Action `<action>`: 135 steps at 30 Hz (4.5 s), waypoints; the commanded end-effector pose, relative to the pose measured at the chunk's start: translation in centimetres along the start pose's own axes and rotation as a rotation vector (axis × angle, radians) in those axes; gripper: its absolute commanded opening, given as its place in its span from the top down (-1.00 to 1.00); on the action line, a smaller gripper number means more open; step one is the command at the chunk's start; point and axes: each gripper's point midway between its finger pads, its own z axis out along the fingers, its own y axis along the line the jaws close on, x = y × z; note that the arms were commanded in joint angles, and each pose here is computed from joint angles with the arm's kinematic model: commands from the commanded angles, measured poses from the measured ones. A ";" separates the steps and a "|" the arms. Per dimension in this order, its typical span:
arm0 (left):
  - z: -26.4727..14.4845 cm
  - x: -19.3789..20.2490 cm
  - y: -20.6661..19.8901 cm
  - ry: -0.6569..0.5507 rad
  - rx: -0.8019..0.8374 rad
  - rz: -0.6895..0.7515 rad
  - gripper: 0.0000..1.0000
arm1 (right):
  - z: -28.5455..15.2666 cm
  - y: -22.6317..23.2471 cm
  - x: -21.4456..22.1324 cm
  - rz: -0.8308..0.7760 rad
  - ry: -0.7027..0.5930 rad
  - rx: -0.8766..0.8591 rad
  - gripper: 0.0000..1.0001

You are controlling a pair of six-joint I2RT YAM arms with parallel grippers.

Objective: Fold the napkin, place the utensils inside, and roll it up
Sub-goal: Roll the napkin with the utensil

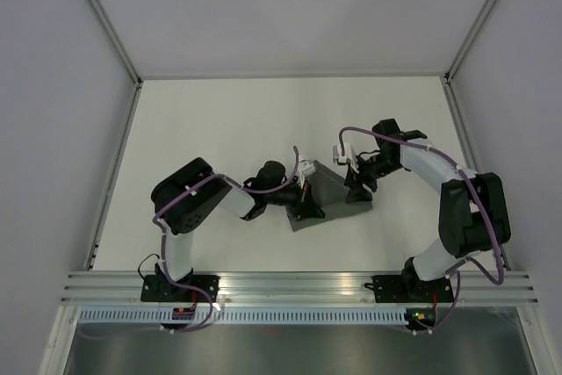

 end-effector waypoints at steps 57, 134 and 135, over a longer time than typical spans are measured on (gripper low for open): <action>-8.9 -7.5 -1.4 -0.212 -0.284 0.083 0.14 | 5.3 4.0 5.5 0.003 0.146 -0.291 0.80; -2.4 4.7 3.9 0.437 -0.125 -0.148 0.95 | 0.2 0.4 0.0 -0.268 -0.001 0.283 -0.32; -2.4 4.8 3.7 0.445 -0.107 -0.166 0.95 | 1.0 1.1 1.0 -0.269 0.017 0.282 -0.33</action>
